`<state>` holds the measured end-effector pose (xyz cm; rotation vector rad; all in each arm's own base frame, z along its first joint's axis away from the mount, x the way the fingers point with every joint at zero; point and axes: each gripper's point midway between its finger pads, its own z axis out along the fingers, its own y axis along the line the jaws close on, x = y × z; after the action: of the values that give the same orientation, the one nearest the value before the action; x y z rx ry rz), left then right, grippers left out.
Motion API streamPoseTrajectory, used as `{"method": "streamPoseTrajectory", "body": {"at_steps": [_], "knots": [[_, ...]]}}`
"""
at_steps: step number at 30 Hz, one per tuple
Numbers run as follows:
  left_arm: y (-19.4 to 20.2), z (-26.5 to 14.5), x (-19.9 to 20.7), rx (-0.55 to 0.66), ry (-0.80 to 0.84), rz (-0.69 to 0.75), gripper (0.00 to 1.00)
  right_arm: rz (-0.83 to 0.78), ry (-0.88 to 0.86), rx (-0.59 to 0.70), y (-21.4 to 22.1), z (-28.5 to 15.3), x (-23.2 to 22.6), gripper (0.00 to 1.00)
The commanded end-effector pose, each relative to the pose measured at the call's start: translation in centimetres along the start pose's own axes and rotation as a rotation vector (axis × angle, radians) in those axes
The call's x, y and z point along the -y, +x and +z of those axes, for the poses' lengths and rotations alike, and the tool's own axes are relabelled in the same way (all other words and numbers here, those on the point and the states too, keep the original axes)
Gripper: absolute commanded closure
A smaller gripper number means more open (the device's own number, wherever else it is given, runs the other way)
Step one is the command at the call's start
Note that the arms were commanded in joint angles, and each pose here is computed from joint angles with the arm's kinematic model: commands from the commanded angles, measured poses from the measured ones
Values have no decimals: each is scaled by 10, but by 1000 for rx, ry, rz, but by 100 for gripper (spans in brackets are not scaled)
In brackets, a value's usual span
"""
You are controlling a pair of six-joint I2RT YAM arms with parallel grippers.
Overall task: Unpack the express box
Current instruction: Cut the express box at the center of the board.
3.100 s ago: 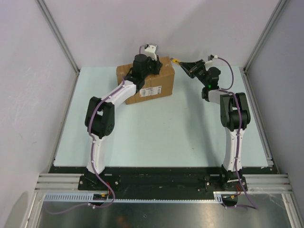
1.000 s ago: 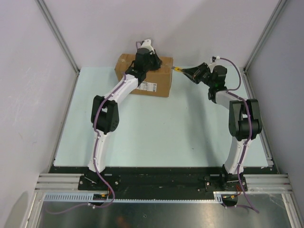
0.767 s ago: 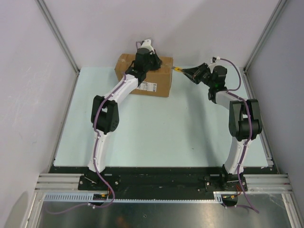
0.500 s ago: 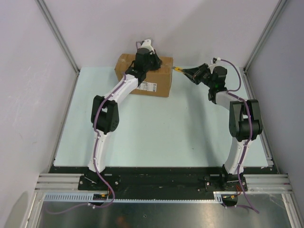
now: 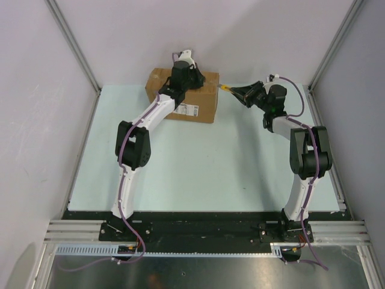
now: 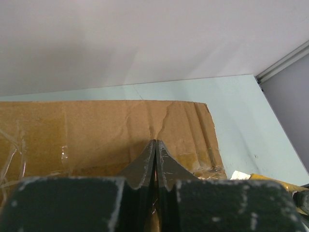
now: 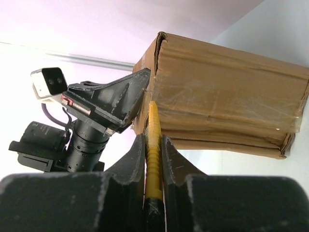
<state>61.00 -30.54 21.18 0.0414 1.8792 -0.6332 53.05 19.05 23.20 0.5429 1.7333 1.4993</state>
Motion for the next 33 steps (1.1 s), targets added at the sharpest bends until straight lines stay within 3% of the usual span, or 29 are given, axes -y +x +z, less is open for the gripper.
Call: {"method": "streamPoseTrajectory", "body": {"at_steps": [1,11,20,33], "knots": [[169,-25,-109,-490,-322,5,92,-14,-87,-37,17,2,-36,100],[189,-26,-113,-511,-397,-63,98,215,-108,-152,81,-1,-57,100],[205,-27,-104,-555,-408,-154,100,280,-245,-301,117,-26,-96,100],[208,-26,-101,-561,-427,-160,100,329,-404,-468,161,-59,-140,100]]}}
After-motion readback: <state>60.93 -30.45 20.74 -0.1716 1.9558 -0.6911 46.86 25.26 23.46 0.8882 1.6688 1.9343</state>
